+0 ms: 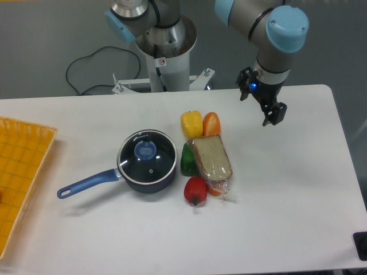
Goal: Open the lid
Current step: 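Move the gripper over the glass lid of the blue saucepan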
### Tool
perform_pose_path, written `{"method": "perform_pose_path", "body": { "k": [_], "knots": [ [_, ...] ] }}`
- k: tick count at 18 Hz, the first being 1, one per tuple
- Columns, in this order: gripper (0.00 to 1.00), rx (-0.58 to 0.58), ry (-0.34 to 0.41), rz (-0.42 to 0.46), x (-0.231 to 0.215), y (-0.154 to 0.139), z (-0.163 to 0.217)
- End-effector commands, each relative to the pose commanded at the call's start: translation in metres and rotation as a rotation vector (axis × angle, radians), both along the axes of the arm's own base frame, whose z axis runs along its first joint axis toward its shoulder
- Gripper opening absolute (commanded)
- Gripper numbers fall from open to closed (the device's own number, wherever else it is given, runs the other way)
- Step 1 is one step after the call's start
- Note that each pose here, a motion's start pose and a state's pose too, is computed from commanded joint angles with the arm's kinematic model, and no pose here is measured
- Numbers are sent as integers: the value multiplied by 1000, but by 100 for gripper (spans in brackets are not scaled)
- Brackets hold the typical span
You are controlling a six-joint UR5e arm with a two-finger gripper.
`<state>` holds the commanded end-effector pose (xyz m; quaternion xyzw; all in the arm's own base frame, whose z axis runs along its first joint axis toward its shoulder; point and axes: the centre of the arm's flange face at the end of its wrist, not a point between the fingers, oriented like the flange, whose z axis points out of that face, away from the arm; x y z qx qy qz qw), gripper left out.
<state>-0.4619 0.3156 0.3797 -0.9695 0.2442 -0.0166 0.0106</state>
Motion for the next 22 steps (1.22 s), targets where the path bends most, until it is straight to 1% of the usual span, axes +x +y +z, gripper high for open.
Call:
{"method": "perform_pose_path", "body": {
  "k": [3, 6, 8, 10, 13, 15, 17, 18, 20, 22],
  "knots": [
    [100, 5, 5, 2, 0, 1, 3],
    [100, 13, -7, 7, 3, 3, 0],
    [100, 6, -7, 3, 13, 9, -1],
    [100, 4, -15, 46, 21, 7, -5],
    [100, 12, -34, 59, 36, 4, -10],
    [100, 59, -29, 74, 48, 10, 5],
    [100, 63, -38, 173, 58, 20, 5],
    [100, 56, -44, 201, 66, 27, 2],
    [100, 53, -42, 193, 79, 37, 3],
    [100, 58, -22, 185, 92, 46, 6]
  ]
}}
